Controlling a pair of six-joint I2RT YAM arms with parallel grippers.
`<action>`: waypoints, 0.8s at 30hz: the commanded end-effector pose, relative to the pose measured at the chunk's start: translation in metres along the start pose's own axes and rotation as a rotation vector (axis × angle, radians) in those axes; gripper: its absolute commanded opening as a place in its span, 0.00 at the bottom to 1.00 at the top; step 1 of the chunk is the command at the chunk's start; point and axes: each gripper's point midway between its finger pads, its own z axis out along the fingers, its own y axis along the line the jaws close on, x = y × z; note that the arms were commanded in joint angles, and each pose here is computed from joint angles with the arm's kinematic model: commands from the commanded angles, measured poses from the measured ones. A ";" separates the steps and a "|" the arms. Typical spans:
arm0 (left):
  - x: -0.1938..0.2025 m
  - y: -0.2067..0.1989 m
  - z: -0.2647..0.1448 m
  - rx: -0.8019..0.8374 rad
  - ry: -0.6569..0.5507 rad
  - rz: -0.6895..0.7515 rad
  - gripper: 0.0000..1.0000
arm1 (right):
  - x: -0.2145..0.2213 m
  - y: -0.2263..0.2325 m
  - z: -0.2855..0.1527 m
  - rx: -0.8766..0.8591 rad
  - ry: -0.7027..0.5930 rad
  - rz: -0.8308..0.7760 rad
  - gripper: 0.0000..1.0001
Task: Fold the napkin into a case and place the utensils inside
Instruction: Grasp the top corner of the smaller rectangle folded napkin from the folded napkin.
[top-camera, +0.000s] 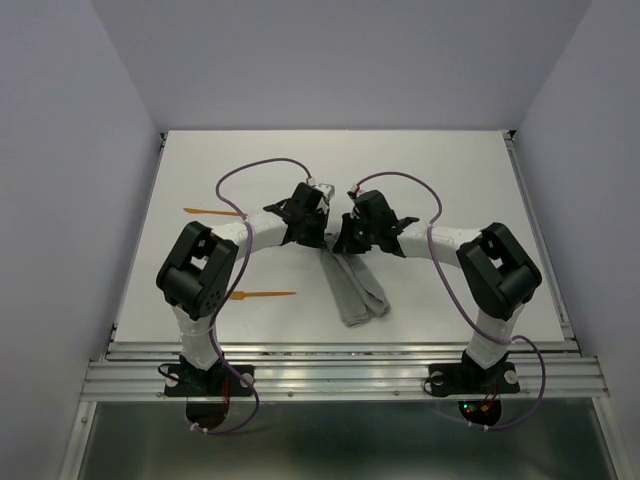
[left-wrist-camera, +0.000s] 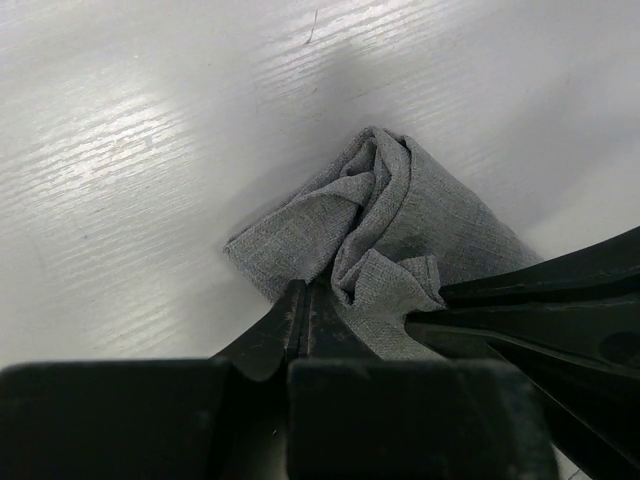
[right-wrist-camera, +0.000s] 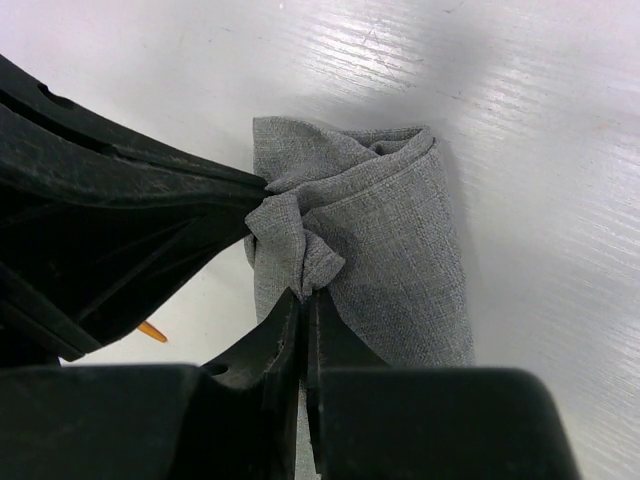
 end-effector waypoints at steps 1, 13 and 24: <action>-0.032 -0.015 -0.024 0.080 -0.098 -0.018 0.00 | -0.014 0.006 -0.016 -0.003 -0.037 -0.046 0.00; -0.037 -0.024 -0.031 0.150 -0.106 -0.035 0.00 | -0.009 0.005 -0.006 -0.005 0.013 -0.073 0.01; -0.041 -0.031 -0.034 0.187 -0.115 -0.030 0.00 | -0.017 0.007 0.010 0.029 0.044 -0.066 0.01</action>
